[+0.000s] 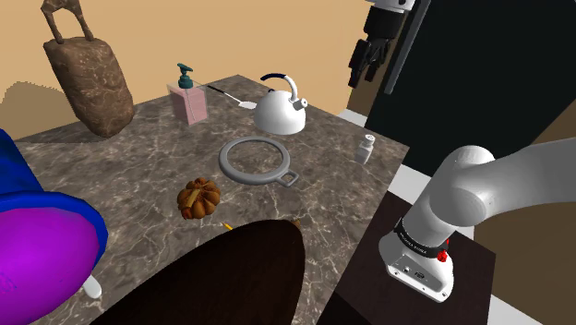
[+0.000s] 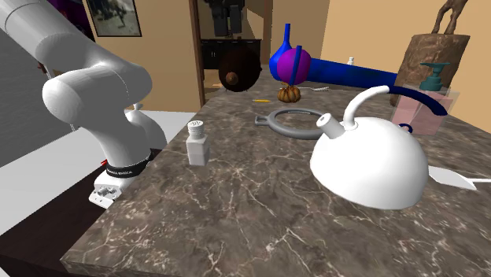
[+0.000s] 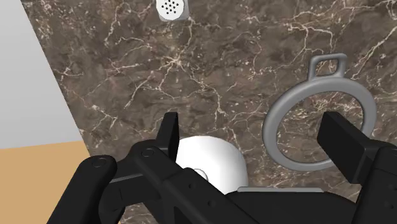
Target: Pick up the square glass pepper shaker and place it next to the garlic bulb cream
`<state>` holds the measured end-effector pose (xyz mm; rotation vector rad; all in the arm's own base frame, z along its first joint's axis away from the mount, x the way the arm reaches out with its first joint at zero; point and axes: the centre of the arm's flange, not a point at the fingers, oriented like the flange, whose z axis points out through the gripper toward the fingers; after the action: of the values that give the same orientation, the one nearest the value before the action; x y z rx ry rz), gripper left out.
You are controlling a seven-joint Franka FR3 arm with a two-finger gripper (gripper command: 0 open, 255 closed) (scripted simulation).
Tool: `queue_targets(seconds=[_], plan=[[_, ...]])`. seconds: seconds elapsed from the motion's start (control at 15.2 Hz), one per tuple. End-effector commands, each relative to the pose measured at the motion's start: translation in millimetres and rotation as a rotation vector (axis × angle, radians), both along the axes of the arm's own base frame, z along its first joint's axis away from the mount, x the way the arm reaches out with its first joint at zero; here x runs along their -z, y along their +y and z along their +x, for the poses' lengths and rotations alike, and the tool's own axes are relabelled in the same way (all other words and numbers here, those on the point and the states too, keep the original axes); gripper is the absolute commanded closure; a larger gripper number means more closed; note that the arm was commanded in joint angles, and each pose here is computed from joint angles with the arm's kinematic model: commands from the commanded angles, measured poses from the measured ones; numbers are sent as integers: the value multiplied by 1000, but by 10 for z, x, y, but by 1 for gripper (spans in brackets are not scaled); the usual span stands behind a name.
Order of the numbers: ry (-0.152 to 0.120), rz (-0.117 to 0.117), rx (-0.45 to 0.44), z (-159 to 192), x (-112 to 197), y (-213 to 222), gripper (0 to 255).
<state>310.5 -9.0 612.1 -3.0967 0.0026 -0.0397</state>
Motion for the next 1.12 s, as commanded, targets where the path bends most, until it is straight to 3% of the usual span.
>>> queue_targets(seconds=[0.0, 0.86, 1.06], plan=[[0, 0, 0, 0, 0, 0, 0], [213, -67, 101, -19, 1605, -469, 0], [222, -69, 105, -49, 1773, -492, 0]])
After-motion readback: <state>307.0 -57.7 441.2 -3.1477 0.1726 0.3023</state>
